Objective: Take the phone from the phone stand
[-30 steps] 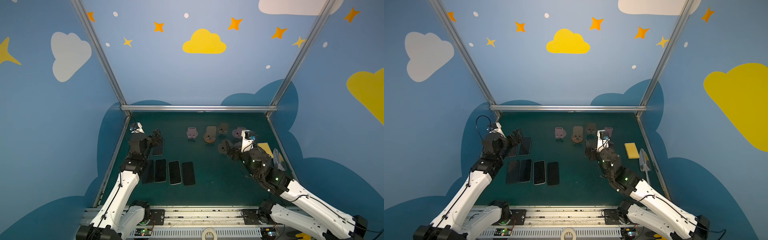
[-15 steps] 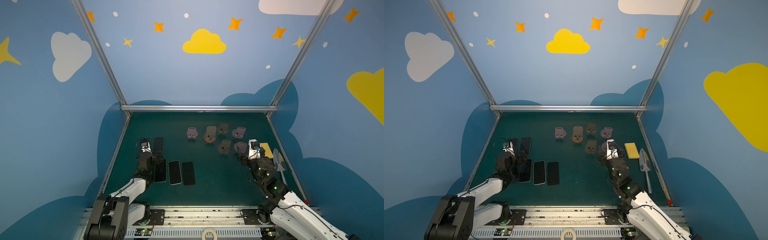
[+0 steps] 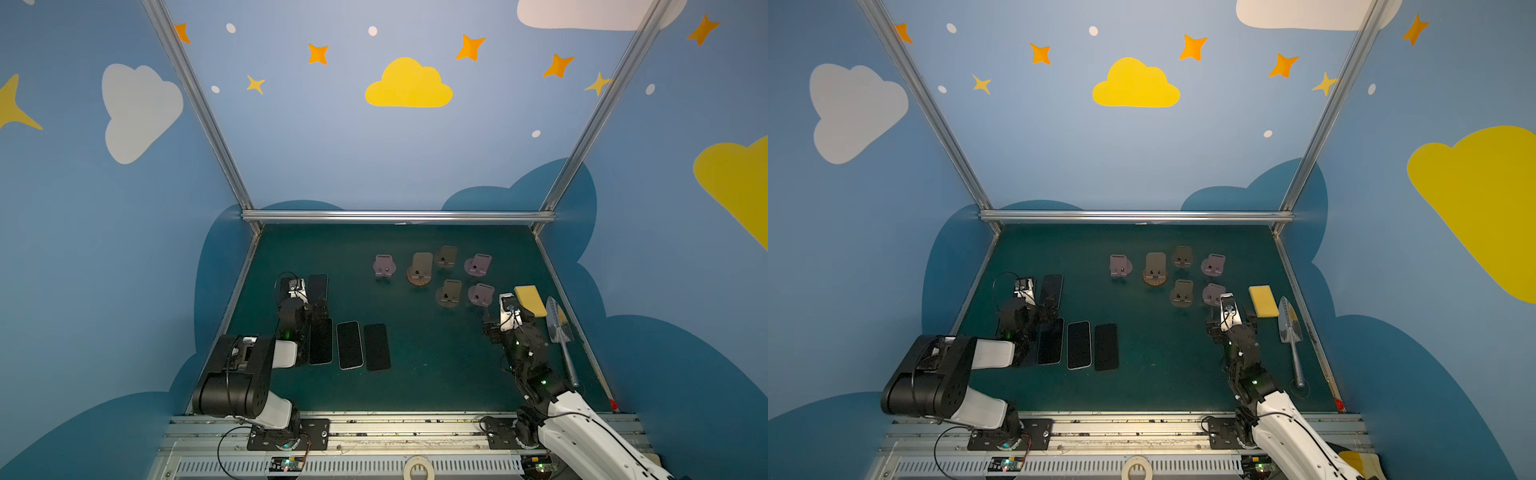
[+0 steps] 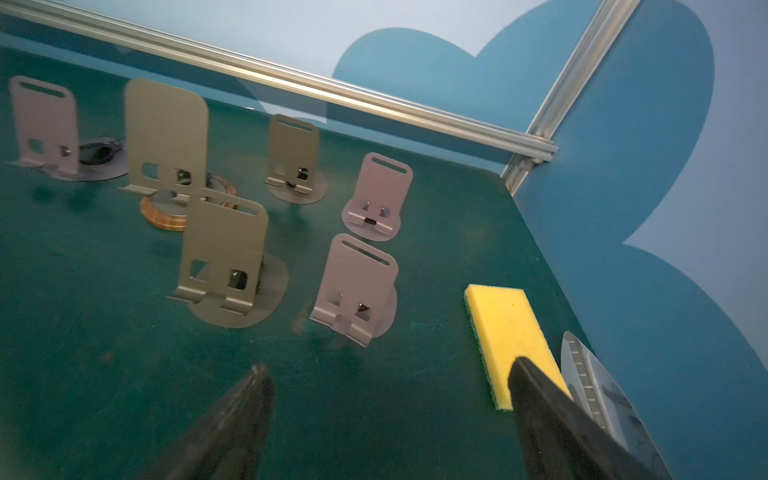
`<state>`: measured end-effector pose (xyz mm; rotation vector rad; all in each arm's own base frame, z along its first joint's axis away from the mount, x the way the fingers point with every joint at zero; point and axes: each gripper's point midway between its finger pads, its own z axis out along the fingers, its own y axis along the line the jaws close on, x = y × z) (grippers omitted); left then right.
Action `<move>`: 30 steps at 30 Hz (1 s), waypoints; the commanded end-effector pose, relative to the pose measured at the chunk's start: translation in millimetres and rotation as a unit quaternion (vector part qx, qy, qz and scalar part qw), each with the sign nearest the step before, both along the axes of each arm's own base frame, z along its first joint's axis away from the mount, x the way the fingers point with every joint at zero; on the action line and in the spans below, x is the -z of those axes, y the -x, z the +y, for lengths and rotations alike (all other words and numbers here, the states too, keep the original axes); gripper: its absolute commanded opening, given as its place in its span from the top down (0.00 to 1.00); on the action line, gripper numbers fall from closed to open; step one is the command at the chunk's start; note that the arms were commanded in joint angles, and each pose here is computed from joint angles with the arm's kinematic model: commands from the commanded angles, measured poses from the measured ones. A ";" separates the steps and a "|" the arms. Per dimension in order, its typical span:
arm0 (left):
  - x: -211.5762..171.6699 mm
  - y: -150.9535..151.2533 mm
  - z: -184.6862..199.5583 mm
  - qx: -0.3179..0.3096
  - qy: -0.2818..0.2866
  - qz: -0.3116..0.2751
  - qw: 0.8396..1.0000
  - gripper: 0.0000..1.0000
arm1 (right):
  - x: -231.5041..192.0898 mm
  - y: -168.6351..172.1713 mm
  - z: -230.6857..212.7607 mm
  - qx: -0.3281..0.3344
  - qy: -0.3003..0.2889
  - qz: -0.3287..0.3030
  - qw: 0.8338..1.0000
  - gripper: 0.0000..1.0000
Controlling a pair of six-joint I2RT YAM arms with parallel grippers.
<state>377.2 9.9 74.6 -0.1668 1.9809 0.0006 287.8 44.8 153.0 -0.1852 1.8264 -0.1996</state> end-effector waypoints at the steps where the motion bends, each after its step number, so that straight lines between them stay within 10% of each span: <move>1: -7.9 -14.9 2.2 0.001 0.014 0.003 1.000 0.00 | 12.0 -14.6 -9.2 0.025 -0.036 0.006 0.999 0.11; 30: -5.8 -16.0 7.5 -0.006 0.025 0.011 1.000 0.00 | 61.3 -92.3 -50.1 0.111 -0.115 0.110 0.981 0.11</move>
